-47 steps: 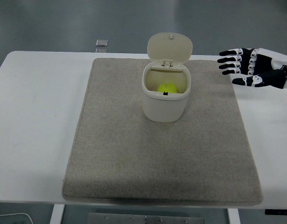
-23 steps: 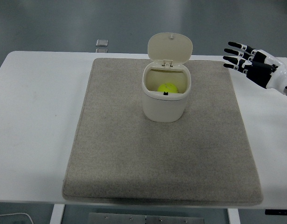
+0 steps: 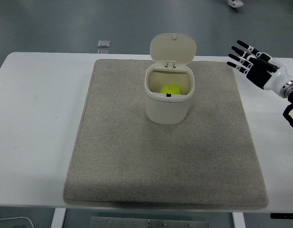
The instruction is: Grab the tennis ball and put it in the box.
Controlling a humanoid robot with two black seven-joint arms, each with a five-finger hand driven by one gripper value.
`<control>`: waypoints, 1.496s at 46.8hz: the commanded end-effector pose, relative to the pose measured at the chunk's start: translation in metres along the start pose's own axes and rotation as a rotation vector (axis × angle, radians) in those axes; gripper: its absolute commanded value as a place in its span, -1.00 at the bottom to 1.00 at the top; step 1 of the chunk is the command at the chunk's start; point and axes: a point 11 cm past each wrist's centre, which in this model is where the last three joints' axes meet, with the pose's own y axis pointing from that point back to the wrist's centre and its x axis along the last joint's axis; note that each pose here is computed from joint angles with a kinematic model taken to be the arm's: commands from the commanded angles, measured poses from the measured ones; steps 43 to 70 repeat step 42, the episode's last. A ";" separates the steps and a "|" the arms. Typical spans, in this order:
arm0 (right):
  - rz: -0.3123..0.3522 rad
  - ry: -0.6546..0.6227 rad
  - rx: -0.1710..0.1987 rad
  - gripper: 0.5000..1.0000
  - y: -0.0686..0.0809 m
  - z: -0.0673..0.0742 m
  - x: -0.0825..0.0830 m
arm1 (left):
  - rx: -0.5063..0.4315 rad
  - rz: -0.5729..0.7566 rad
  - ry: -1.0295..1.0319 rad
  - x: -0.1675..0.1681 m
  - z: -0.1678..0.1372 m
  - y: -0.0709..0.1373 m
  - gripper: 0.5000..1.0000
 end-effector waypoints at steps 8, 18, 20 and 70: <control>0.024 -0.043 -0.010 0.42 -0.005 0.012 -0.004 | 0.000 0.000 0.001 0.000 0.000 0.000 0.97; 0.016 -0.022 -0.007 0.66 -0.006 0.013 -0.006 | 0.000 0.000 -0.001 0.000 0.000 0.000 0.97; 0.016 -0.023 -0.005 0.66 -0.006 0.012 -0.006 | 0.000 0.000 -0.001 0.000 0.000 0.000 0.97; 0.010 -0.041 0.037 0.66 -0.007 -0.002 -0.008 | 0.000 0.000 0.001 0.000 0.000 0.000 0.97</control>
